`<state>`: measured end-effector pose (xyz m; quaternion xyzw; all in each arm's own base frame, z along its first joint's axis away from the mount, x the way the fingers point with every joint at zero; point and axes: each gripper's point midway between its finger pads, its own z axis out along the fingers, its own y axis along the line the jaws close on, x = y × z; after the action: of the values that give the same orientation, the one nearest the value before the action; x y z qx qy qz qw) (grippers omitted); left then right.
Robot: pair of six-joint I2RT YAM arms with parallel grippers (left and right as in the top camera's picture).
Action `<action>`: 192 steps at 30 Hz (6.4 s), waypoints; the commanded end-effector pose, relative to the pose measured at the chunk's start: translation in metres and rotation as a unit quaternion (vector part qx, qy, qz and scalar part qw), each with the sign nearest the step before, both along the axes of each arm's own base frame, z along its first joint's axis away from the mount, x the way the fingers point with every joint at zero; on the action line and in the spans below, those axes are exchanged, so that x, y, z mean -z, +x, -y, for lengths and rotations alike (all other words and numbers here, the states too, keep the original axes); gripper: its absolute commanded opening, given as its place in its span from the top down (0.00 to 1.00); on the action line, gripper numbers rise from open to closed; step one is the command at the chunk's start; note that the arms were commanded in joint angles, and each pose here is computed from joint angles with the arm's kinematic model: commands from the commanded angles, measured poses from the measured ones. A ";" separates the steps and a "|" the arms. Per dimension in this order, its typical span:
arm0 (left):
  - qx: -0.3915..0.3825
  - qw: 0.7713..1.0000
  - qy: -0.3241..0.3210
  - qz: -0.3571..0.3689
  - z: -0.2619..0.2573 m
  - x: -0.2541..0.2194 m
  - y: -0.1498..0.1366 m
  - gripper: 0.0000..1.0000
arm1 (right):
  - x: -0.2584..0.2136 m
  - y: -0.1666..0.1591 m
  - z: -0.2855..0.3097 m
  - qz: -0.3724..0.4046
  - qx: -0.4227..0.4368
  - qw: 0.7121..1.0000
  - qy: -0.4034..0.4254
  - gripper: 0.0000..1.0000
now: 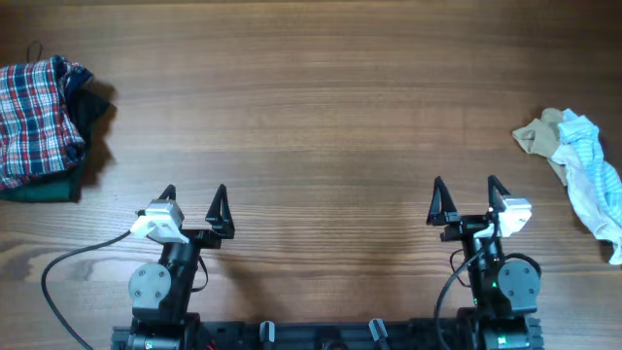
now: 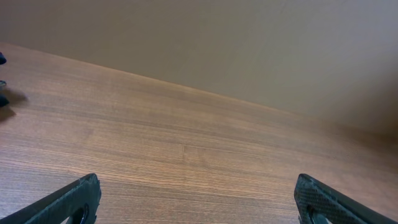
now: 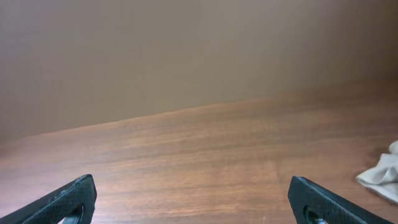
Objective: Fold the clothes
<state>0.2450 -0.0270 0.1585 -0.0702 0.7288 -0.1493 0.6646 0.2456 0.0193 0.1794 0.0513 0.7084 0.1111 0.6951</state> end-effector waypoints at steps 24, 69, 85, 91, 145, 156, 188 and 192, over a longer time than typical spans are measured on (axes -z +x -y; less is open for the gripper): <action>-0.008 1.000 0.003 -0.002 -0.003 0.002 0.000 0.00 | -0.081 0.086 0.243 -0.452 0.256 0.854 0.038 0.00; -0.008 1.000 0.003 -0.002 -0.003 0.002 0.000 0.00 | 0.129 0.153 0.309 -0.574 0.167 0.801 -0.025 0.16; -0.008 1.000 0.003 -0.002 -0.003 0.002 0.000 0.00 | 0.142 0.135 0.302 -0.593 0.173 0.786 0.025 0.13; -0.008 1.000 0.003 -0.002 -0.003 0.002 0.000 0.00 | 0.146 0.113 0.298 -0.607 0.156 0.775 0.085 0.69; -0.008 1.000 0.003 -0.002 -0.003 0.002 0.000 0.00 | -0.048 0.205 -0.216 -0.291 -0.330 0.876 -0.200 0.96; -0.008 1.000 0.003 -0.002 -0.003 0.002 0.000 0.00 | -0.098 0.136 -0.332 -0.219 -0.495 0.834 -0.106 0.96; -0.008 1.000 0.003 -0.002 -0.003 0.002 0.000 0.00 | -0.054 0.185 -0.314 -0.285 -0.327 0.901 -0.024 0.96; -0.008 1.000 0.003 -0.002 -0.003 0.002 0.000 0.00 | -0.036 0.204 -0.271 -0.305 -0.202 0.928 -0.072 0.96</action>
<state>0.2449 -0.0269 0.1583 -0.0704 0.7290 -0.1491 0.6643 0.4260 0.3265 0.2275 -0.1723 0.8657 0.2789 0.3783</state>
